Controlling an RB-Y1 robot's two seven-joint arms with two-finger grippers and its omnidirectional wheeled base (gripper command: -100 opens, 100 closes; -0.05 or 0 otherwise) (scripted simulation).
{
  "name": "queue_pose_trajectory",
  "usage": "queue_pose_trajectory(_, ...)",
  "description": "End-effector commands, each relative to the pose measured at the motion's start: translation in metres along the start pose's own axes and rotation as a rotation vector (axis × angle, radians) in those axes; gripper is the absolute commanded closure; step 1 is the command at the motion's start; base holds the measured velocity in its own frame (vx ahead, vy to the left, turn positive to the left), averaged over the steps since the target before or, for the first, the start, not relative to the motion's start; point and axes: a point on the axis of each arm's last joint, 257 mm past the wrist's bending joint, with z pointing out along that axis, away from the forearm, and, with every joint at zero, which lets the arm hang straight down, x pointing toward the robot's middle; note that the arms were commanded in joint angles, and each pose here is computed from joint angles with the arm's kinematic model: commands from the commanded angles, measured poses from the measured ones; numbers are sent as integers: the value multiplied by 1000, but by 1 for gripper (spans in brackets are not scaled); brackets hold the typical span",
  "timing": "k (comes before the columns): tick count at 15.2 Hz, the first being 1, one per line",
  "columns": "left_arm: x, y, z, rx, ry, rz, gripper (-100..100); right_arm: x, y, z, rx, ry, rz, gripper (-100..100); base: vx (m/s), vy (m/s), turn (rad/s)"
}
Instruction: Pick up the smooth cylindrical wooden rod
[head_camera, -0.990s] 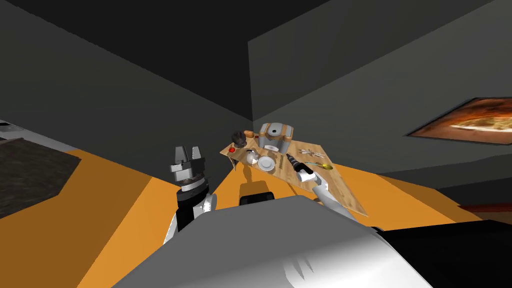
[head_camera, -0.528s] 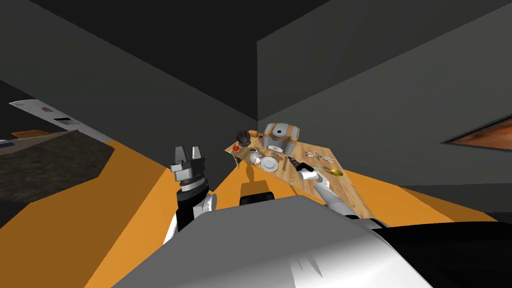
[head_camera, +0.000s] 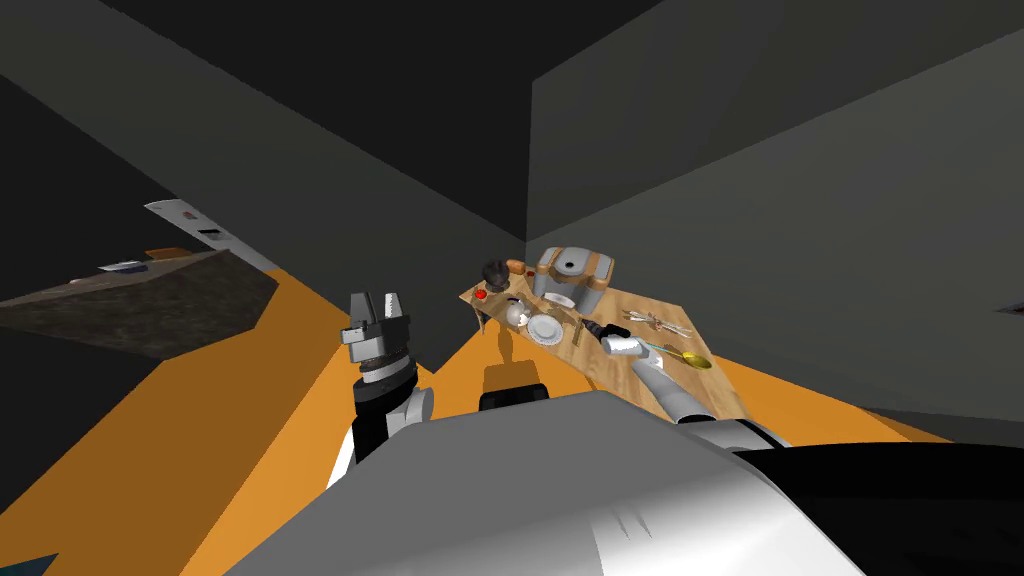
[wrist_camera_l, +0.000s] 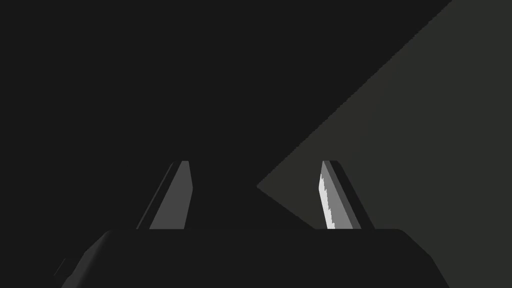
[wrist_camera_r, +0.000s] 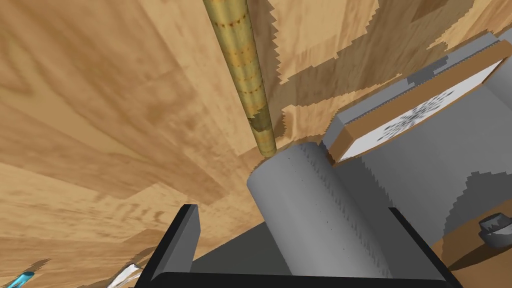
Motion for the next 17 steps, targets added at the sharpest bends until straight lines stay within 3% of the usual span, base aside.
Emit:
queue_pose_trajectory(1,0,0,0,0,0,0,0,2,-22,3,61,28,-13,-100,-3,-11,216)
queue_pose_trajectory(8,0,0,0,0,0,0,0,-5,-75,5,225,117,-48,-100,-2,-11,180)
queue_pose_trajectory(10,0,0,0,0,0,0,0,-2,-83,5,244,127,-44,-100,1,-11,139)
queue_pose_trajectory(11,0,0,0,0,0,0,0,-6,-95,3,283,153,-52,-100,1,-8,185)
queue_pose_trajectory(13,0,0,0,0,0,0,0,-3,-101,2,297,161,-49,-100,1,-12,140)
queue_pose_trajectory(14,0,0,0,0,0,0,0,-5,-117,-2,342,191,-51,-100,0,-8,188)
queue_pose_trajectory(16,0,0,0,0,0,0,0,-3,-118,-2,347,196,-51,-100,0,-12,130)
queue_pose_trajectory(17,0,0,0,0,0,0,0,-4,-132,-7,389,227,-50,-100,1,-8,151)
